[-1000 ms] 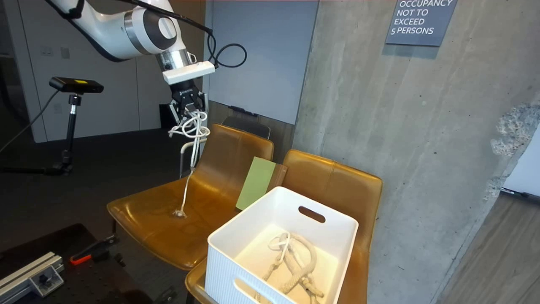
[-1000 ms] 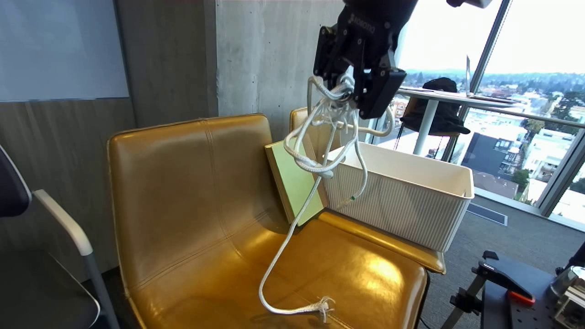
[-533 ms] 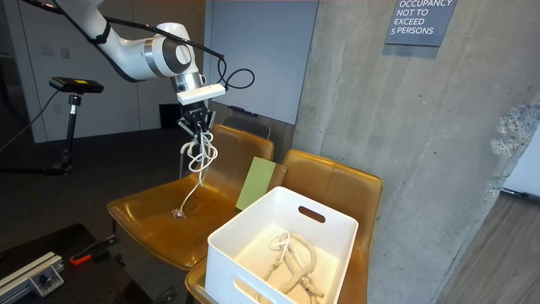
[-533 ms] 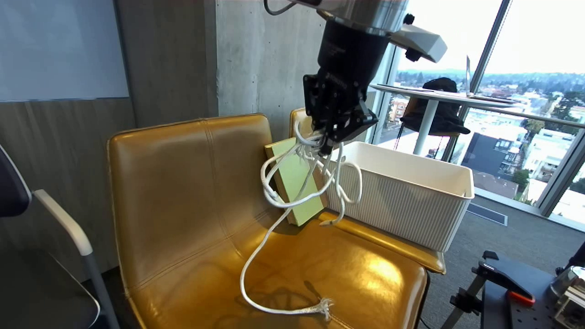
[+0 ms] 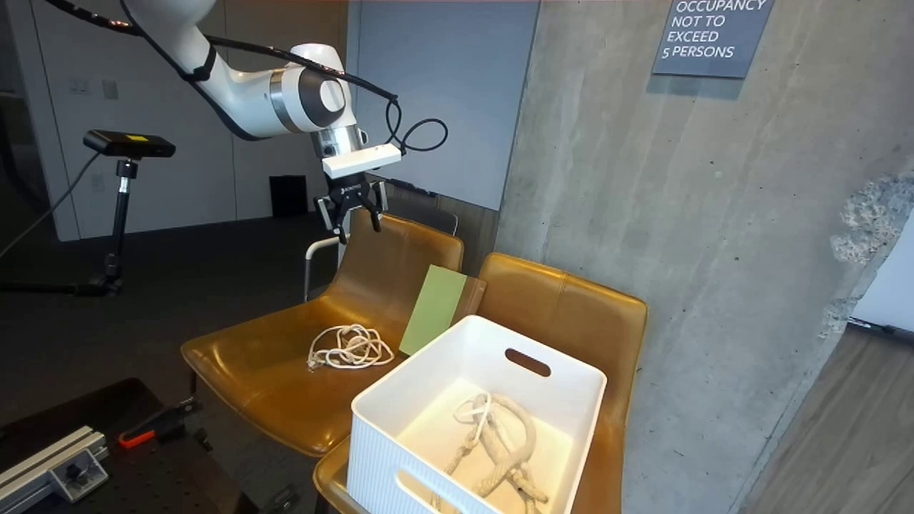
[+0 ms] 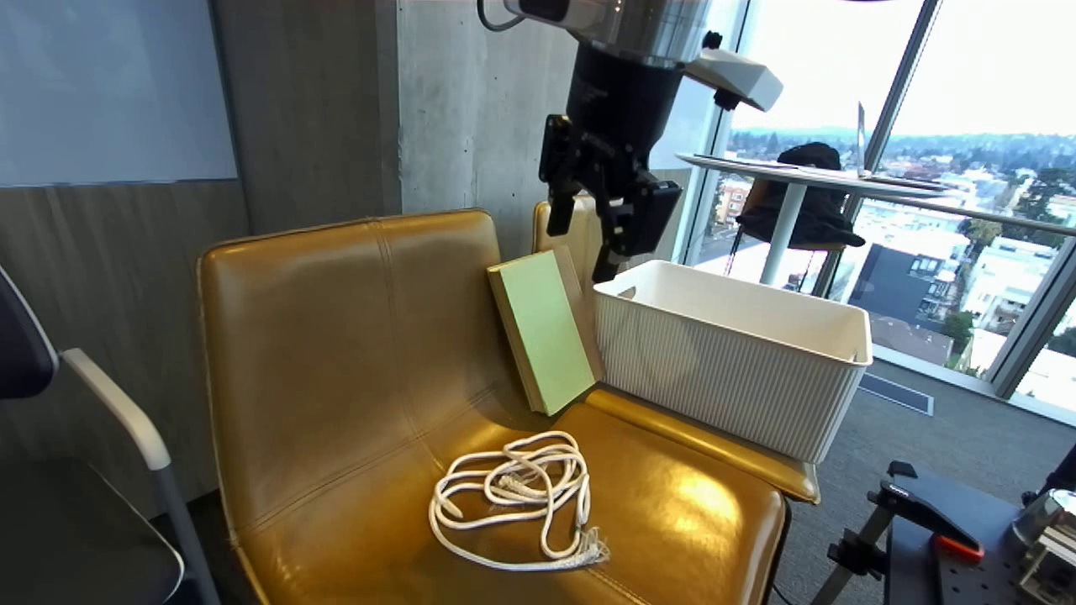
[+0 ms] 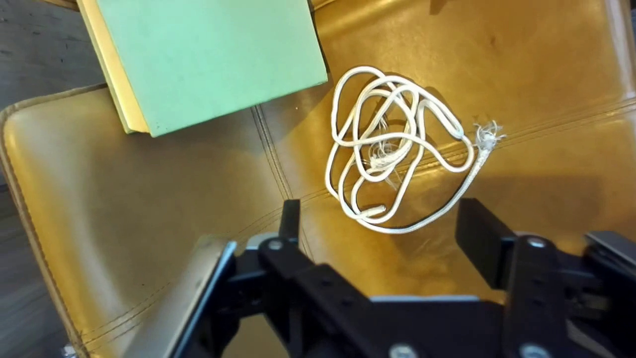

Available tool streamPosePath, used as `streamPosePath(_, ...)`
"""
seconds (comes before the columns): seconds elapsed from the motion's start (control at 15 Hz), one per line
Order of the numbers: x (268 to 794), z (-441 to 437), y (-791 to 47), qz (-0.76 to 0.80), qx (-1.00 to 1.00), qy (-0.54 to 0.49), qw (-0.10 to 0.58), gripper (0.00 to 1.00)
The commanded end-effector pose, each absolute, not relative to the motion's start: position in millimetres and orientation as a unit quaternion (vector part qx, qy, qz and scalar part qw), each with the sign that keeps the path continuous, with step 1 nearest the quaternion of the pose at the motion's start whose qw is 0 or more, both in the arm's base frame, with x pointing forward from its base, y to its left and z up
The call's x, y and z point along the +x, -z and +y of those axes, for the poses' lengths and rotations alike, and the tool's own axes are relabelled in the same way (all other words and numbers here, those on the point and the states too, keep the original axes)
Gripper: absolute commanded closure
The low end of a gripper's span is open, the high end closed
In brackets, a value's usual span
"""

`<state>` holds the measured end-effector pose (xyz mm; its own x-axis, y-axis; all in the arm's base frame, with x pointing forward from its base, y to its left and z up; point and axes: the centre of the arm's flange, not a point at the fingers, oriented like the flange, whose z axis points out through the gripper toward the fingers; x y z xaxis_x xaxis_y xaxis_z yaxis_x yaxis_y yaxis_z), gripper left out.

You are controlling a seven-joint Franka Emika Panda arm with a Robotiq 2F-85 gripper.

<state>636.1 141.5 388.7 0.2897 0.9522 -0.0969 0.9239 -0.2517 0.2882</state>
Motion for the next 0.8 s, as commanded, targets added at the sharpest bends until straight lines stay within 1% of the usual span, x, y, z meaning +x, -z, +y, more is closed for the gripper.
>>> streamPosePath(0.0, 650, 91, -399, 0.592, 0.791, -0.037, 0.147, 0.00)
streamPosePath(0.53, 646, -95, -394, 0.559, 0.815, -0.005, 0.153, 0.00)
streamPosePath(0.73, 640, -152, -379, 0.550, 0.822, 0.006, 0.151, 0.00)
